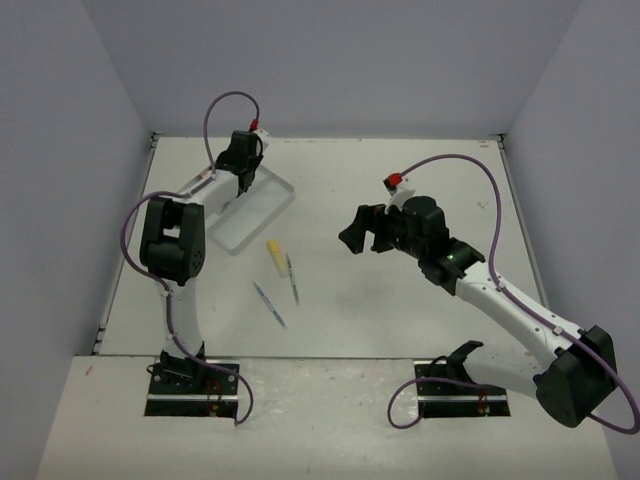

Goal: Sort the stationery into containers
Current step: Place the pen in the storage box, then pick up the pen from the center of the board.

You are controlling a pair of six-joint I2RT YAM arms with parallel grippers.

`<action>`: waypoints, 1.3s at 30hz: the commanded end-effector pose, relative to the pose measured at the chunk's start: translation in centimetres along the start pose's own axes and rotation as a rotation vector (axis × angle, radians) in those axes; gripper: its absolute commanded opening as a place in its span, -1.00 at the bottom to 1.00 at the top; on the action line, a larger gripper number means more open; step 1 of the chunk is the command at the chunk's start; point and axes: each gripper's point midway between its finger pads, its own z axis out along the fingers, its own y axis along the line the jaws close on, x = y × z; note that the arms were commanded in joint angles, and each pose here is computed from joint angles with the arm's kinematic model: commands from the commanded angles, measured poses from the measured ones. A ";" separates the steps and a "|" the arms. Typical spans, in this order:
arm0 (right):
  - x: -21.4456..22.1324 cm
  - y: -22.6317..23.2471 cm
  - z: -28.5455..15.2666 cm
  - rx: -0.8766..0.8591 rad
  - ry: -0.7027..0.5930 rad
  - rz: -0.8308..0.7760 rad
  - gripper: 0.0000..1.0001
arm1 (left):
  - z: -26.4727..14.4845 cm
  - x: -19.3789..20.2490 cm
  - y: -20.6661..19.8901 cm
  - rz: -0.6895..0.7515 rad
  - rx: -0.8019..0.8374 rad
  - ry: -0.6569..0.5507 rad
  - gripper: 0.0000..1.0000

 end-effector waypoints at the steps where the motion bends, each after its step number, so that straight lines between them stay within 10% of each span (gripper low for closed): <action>1: 0.2 0.5 0.2 -0.029 0.015 -0.020 0.98 | 0.0 -0.3 -0.4 -0.005 0.038 -0.008 0.13; 10: 0.1 0.1 0.2 -0.006 0.014 -0.021 0.98 | -4.4 -4.9 2.6 -0.233 0.046 -0.047 0.99; 16: 0.2 -0.5 0.4 0.031 0.028 -0.021 0.98 | -12.1 -4.5 -3.4 -0.566 0.230 0.005 1.00; 20: 0.5 -0.8 0.4 0.046 0.042 -0.022 0.98 | -15.5 -1.9 -9.5 -0.650 0.284 0.009 0.80; 25: 0.5 -0.8 0.3 0.045 0.037 -0.020 0.97 | -17.0 0.2 -12.2 -0.825 0.248 0.025 -0.04; 39: 1.1 -0.7 0.8 0.032 0.062 -0.017 0.97 | -13.8 6.2 -16.3 -0.948 0.077 0.212 -0.08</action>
